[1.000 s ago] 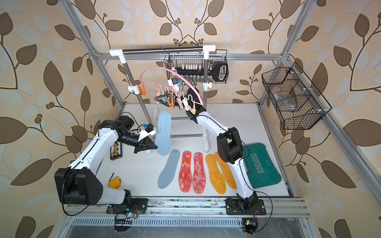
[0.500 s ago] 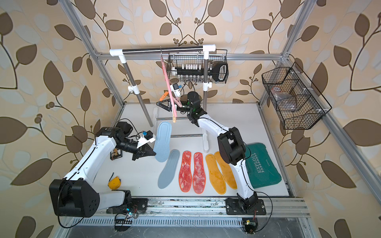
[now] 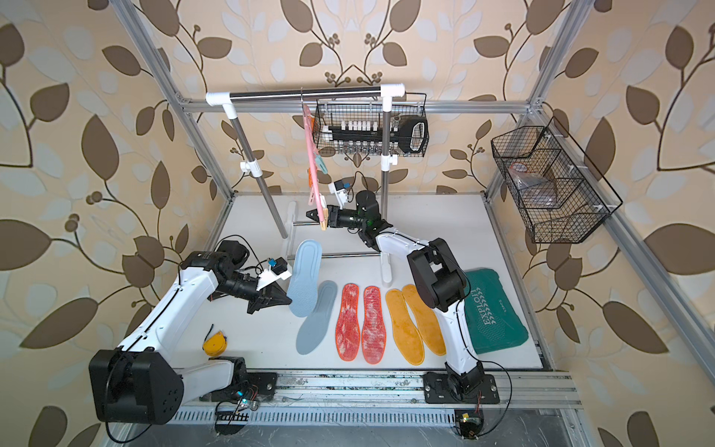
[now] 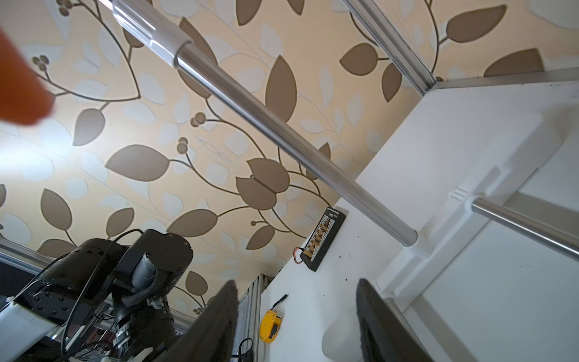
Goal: Take the shoe insoles off the hanger
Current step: Open the clamp at the hanger, then place the insole at the center of the board.
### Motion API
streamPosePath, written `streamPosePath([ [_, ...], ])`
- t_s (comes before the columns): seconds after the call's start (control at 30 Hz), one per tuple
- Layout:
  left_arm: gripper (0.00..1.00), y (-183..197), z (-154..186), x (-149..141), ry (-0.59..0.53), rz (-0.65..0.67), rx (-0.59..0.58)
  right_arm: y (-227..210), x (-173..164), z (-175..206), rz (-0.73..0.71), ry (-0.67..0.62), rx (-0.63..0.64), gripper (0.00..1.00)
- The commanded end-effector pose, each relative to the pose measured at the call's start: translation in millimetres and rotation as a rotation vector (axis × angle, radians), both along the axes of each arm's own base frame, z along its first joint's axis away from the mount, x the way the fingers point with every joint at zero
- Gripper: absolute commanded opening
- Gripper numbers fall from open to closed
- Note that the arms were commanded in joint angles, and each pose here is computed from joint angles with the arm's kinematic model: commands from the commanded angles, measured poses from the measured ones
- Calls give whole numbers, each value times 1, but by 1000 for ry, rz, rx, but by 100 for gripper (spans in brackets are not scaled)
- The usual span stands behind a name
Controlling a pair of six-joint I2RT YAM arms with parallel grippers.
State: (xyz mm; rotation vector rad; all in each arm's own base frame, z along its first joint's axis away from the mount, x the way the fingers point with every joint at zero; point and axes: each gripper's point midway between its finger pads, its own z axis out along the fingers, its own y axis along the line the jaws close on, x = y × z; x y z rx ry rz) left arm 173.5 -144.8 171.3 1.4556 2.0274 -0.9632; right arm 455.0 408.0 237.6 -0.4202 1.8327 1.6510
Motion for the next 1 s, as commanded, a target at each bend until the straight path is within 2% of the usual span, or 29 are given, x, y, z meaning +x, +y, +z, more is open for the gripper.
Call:
streamPosePath([
  [0.0,0,3,-4,-5,3,13,10,-10,-8,22,-36,-102,26,59],
  [0.2,0,13,-22,-12,23,25,95,-24,-23,-3,-61,-107,-18,59],
  [0.4,0,32,-36,-23,52,35,232,-38,-41,-15,-84,-134,-55,59],
  [0.57,0,44,-46,-31,111,44,323,-56,-57,-26,-186,-204,-121,59],
  [0.73,0,50,-57,-37,168,52,364,-73,-70,-48,-266,-214,-208,60],
  [0.97,0,61,-78,-30,254,121,452,-108,-86,-72,-381,-236,-320,61],
])
